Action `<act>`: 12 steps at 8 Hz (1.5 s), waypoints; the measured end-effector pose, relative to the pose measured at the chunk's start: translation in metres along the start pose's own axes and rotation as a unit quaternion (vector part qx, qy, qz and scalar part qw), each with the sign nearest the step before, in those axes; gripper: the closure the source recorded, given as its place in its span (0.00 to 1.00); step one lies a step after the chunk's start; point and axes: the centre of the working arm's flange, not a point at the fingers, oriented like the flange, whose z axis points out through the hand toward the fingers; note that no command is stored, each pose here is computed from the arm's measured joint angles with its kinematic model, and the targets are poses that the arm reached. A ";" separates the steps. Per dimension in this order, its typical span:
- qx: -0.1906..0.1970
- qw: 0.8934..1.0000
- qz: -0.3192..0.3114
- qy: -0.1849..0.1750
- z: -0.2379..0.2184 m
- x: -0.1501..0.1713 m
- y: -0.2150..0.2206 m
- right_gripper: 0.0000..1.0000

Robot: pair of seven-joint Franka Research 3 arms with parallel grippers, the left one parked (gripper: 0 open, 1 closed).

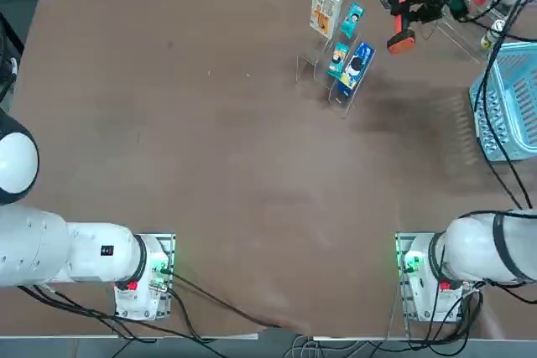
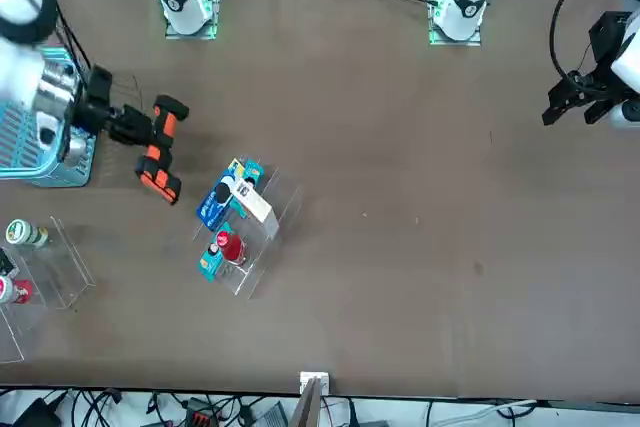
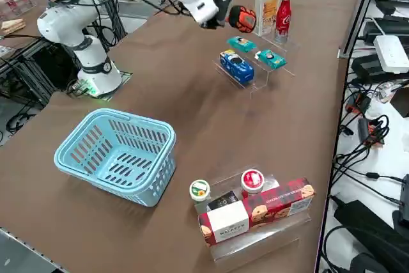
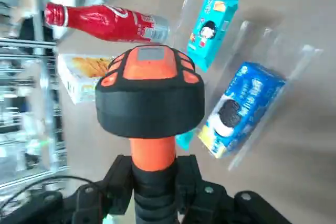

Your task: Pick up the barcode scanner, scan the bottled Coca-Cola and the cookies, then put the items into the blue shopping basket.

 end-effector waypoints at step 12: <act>0.228 0.965 0.049 0.120 0.121 -0.048 0.102 0.56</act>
